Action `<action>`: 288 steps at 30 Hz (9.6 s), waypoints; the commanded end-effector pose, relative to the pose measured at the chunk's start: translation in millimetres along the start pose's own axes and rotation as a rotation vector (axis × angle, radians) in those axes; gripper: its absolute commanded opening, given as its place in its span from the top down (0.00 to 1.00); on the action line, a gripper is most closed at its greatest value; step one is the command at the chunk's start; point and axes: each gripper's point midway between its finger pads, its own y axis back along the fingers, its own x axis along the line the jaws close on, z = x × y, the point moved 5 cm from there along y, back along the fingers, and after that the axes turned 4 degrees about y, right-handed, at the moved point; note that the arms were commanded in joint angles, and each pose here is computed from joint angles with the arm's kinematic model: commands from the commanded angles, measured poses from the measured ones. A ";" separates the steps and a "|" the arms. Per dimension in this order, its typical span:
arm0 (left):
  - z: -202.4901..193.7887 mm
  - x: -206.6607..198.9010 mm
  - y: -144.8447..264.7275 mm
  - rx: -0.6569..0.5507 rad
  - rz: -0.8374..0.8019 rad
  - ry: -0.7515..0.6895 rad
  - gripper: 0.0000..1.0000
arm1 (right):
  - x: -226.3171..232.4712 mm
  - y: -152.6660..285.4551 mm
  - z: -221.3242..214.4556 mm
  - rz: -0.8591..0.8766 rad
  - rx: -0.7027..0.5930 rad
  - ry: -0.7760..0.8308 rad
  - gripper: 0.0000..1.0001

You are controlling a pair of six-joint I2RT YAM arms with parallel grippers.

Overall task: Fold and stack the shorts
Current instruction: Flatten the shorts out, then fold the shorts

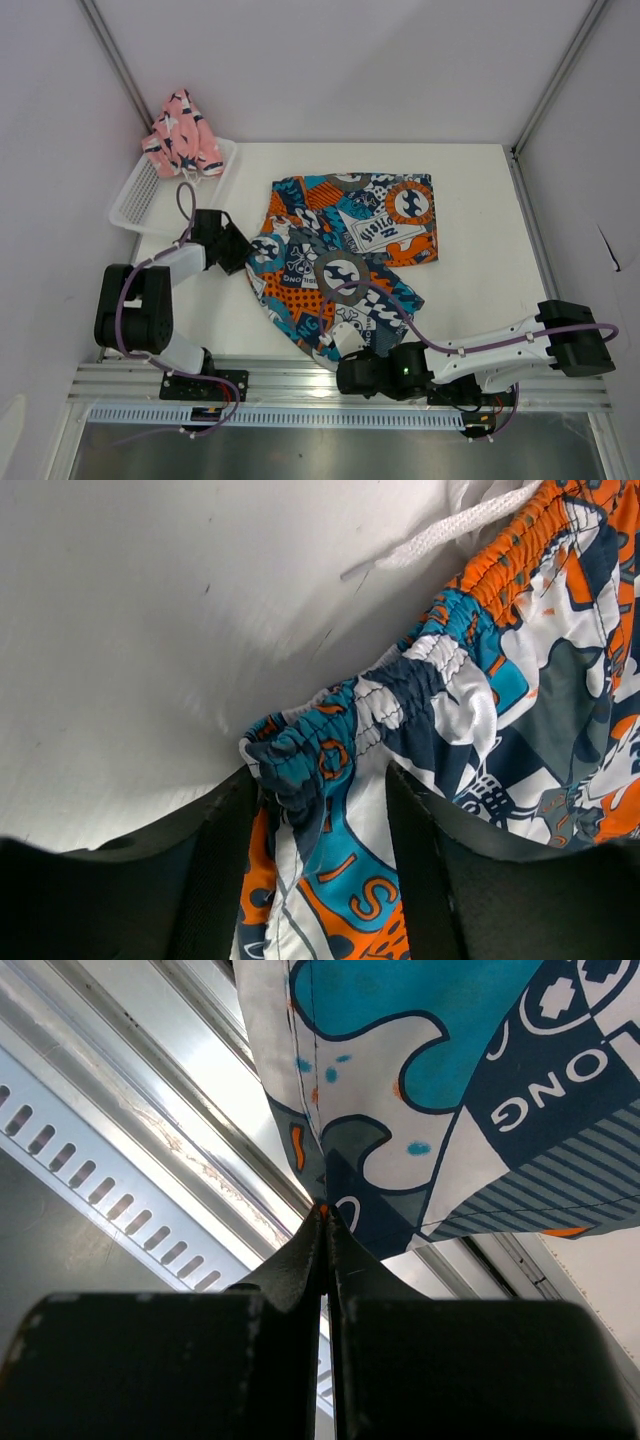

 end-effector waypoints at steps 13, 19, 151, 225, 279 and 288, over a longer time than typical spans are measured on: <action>4.1 6.8 -14.6 -0.074 0.056 0.064 0.96 | 0.4 24.0 11.1 0.016 -0.084 0.013 1.00; -4.1 15.8 3.8 -0.061 0.101 0.054 1.00 | 6.4 43.0 24.8 -0.008 -0.121 0.043 1.00; 156.1 -123.0 -3.6 0.031 0.199 0.653 0.40 | -544.2 -78.5 273.0 -0.684 -0.470 -0.574 0.91; 75.3 -203.6 17.6 -0.036 -0.085 -0.381 0.07 | -505.6 -98.4 115.1 -0.669 0.120 -0.810 1.00; 72.5 -226.6 -72.8 0.227 -0.367 -0.377 0.61 | -252.5 -192.3 293.4 0.709 -0.403 -0.740 0.61; 65.4 -198.9 -123.3 0.255 -0.237 -0.312 0.78 | -228.0 -223.6 244.6 0.555 -0.194 -0.817 0.77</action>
